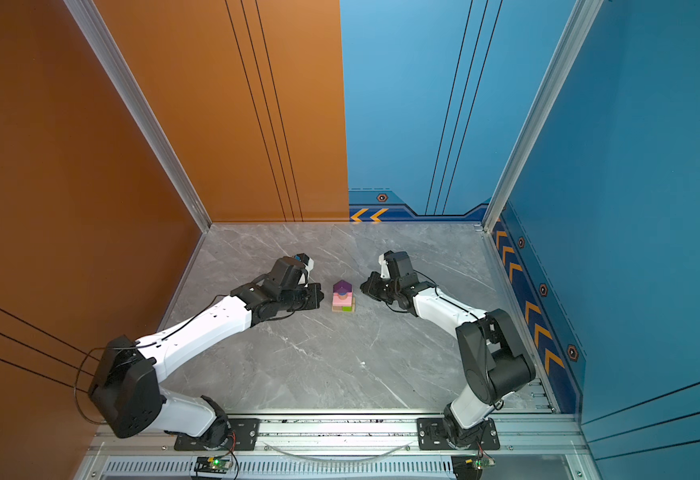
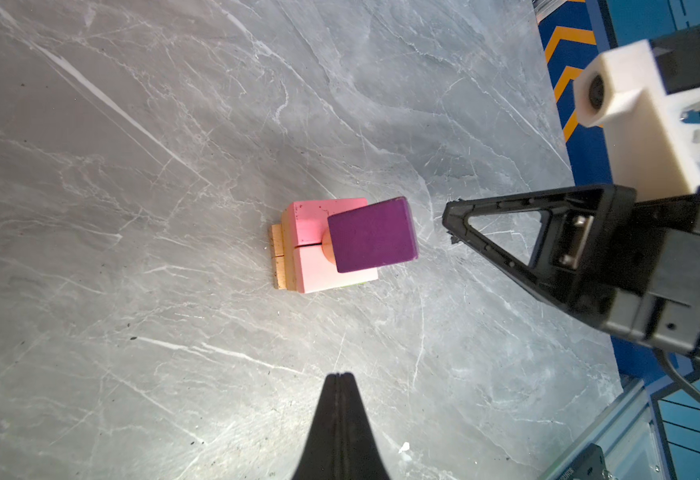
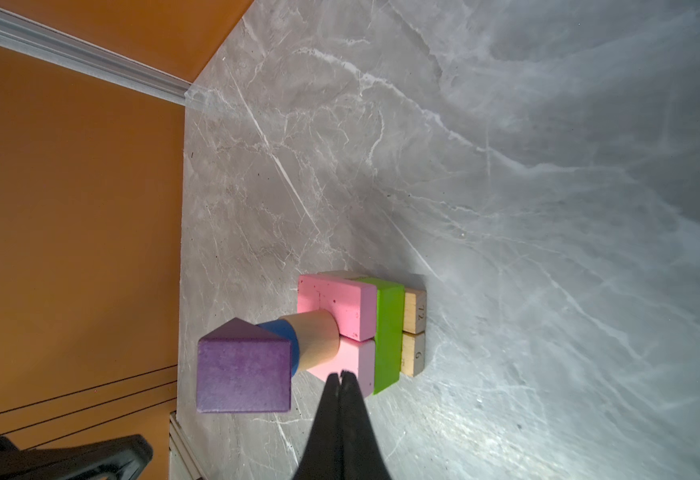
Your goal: Build the wood block tower
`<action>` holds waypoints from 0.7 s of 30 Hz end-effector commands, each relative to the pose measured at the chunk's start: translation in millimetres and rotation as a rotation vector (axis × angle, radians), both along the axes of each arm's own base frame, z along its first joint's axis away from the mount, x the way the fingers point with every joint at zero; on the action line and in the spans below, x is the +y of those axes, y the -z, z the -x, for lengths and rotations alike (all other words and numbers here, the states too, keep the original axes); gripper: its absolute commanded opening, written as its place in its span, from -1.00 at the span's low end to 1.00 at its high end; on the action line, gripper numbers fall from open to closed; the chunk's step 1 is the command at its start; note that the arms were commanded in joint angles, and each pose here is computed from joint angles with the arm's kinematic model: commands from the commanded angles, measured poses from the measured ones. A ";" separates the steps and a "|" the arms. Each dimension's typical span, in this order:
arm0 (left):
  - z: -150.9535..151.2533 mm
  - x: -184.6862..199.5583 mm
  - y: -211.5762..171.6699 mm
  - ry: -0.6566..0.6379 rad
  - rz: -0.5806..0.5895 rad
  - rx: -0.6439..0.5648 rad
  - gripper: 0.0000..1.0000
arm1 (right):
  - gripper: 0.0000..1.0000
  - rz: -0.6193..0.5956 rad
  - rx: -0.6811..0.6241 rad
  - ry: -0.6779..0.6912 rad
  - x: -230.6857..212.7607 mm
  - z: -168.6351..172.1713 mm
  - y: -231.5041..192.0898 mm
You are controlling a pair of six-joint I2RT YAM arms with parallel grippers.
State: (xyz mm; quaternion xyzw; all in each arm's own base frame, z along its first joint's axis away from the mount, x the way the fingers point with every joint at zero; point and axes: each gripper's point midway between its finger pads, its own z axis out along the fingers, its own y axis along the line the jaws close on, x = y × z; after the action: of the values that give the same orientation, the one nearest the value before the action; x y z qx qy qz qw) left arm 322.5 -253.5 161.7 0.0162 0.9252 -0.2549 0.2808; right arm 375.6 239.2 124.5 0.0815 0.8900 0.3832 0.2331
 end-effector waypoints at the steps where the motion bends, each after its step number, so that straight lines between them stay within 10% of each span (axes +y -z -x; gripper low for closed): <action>1: -4.0 1.6 10.5 -0.025 -0.021 0.012 -1.00 | -1.00 -0.022 -0.025 -0.022 10.3 -5.5 -12.0; 21: -4.9 4.6 19.7 -0.036 -0.039 0.031 -1.00 | -1.00 -0.023 -0.006 -0.052 23.7 -0.9 -9.3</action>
State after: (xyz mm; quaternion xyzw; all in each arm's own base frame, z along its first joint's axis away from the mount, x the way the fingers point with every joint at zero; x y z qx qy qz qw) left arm 326.3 -253.5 149.2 0.0096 0.9304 -0.2438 0.2735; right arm 376.1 256.0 131.6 0.0640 0.8878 0.3919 0.2327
